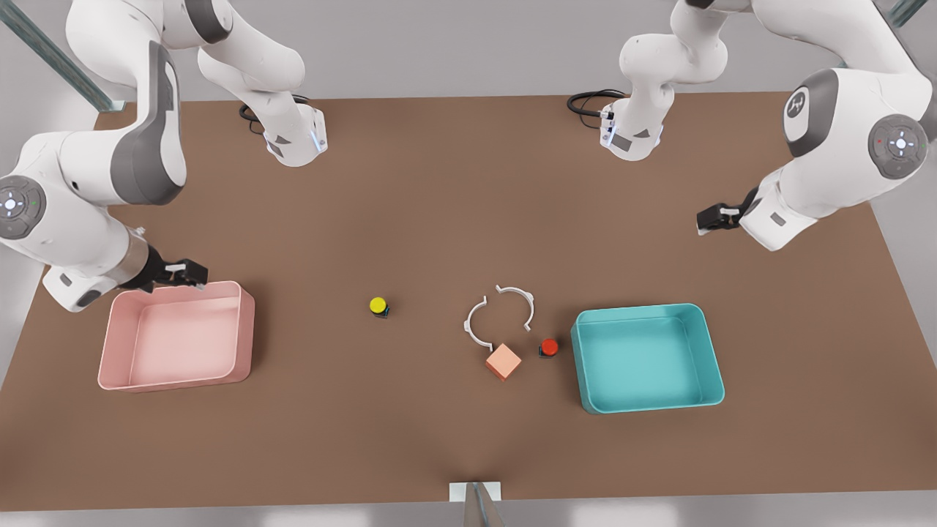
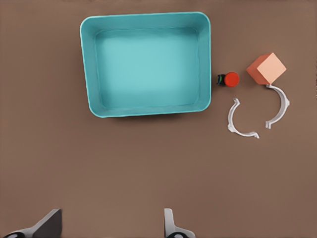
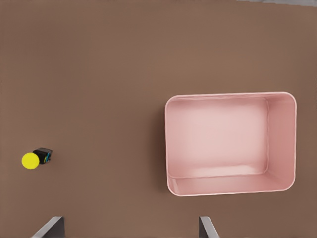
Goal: Place the red button in the blue storage box with the left arm, and place the yellow button in the pink storage box with the right arm
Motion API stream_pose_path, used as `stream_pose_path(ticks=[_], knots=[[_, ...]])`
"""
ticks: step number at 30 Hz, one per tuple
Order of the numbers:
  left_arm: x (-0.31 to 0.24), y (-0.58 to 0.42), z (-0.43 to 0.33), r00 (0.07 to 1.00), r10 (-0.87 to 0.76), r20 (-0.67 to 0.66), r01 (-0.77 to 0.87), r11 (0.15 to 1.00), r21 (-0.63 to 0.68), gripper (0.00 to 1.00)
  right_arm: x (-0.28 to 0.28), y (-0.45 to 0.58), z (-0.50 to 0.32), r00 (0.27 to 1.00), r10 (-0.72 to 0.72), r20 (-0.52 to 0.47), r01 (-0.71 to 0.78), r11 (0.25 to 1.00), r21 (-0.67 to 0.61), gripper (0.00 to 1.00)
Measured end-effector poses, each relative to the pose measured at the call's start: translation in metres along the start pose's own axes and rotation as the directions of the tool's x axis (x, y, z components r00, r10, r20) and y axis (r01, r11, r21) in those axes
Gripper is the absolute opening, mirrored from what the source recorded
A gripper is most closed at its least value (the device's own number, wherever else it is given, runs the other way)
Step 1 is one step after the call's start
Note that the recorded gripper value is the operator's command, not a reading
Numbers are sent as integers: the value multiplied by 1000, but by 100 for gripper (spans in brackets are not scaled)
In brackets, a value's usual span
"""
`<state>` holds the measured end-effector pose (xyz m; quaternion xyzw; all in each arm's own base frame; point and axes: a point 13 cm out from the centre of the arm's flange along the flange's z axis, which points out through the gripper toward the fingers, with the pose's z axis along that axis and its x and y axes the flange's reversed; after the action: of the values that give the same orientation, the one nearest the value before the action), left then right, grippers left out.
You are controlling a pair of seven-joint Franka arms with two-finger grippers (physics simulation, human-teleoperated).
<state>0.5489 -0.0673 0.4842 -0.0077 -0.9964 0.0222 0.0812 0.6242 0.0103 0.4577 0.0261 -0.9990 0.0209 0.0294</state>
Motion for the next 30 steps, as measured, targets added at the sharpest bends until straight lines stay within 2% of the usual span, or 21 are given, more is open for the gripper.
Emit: stream_pose_path(ticks=[3,6,9,11,14,18,24,30], knots=[[-16,-28,15,1000,21,16,-21,1000,-17,100,-8,-1,-3,999,2,33,-2,1000,1,100],[-32,-122,56,1000,3,26,-2,1000,-31,100,-13,3,0,999,-2,46,2,1000,0,100],[-56,-183,104,983,-170,67,172,985,-26,100,-26,31,30,999,-45,20,46,999,-22,100],[-77,-197,134,939,-331,92,334,943,-9,100,-27,65,68,995,-96,-20,96,995,-32,100],[-106,-201,171,817,-566,114,566,824,33,100,-13,123,136,982,-174,-75,171,984,-43,100],[-129,-225,218,620,-776,116,771,630,95,100,35,204,230,959,-263,-108,258,965,-56,100],[-151,-249,280,310,-948,75,936,318,150,100,29,270,281,954,-300,20,301,954,-11,100],[-168,-247,333,33,-999,26,986,37,162,100,17,313,297,963,-246,113,251,967,-38,100]])
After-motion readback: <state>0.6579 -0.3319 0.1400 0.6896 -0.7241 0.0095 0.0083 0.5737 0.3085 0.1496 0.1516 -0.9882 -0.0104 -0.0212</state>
